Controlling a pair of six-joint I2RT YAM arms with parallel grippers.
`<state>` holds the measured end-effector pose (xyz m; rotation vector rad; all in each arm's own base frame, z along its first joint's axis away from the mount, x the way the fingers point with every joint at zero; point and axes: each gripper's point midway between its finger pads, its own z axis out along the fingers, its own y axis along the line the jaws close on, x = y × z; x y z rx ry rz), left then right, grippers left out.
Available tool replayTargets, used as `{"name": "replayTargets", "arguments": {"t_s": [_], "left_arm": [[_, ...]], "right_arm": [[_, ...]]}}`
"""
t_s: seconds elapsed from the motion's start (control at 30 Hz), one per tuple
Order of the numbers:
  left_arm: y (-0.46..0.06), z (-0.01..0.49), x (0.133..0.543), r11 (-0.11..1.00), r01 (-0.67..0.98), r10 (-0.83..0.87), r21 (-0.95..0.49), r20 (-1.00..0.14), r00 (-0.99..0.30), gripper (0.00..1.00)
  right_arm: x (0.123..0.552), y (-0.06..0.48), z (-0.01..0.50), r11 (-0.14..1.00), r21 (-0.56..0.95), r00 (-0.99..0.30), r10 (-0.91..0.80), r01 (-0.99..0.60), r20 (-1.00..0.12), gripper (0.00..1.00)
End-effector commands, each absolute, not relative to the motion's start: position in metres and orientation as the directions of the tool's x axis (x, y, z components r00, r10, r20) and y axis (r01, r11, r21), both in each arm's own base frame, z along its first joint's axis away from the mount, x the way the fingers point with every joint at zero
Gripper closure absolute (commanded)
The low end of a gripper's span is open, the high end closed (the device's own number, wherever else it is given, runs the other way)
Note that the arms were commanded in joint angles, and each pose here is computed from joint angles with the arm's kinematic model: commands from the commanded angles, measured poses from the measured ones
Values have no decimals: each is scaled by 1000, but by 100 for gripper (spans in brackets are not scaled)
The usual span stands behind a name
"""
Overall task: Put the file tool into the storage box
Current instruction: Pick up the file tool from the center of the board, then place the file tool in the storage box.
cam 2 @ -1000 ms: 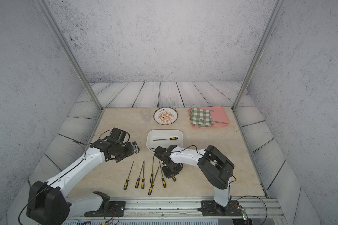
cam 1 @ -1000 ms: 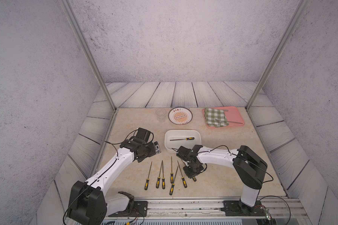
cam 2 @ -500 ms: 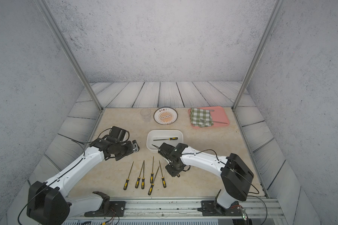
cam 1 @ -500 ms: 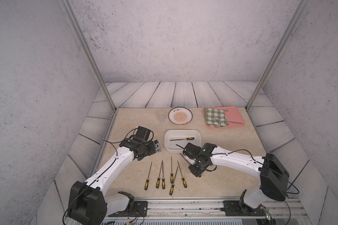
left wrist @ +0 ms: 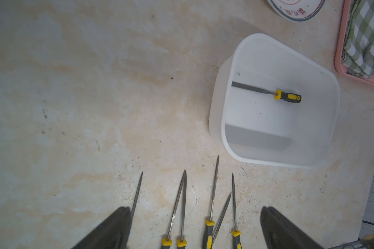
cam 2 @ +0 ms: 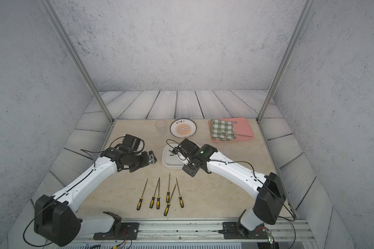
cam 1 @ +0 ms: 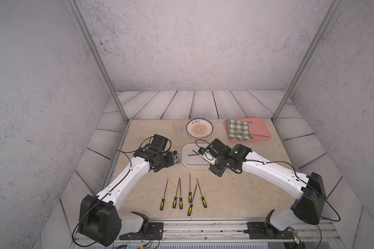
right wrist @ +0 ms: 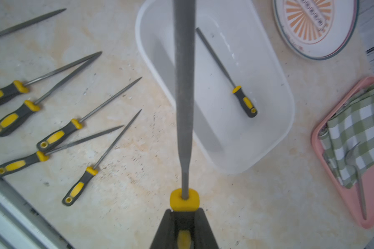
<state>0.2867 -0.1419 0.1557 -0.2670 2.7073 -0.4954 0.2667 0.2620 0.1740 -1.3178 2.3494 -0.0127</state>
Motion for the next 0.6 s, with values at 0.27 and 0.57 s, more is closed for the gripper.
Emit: {"name": "replayTargets", "arguments": {"t_s": [0.27,0.57], "left_arm": [[-139,147,270,931,-86,-201,-355,-301,-932,1],[-146,144,267,918,-74,-195,-389,-281,-940,1]], "right_arm": [[335,281,142,377,-241,-282,-893,-894,-349,96],[355,292,104,318,-244,-242,-924,-916,-295,97]]}}
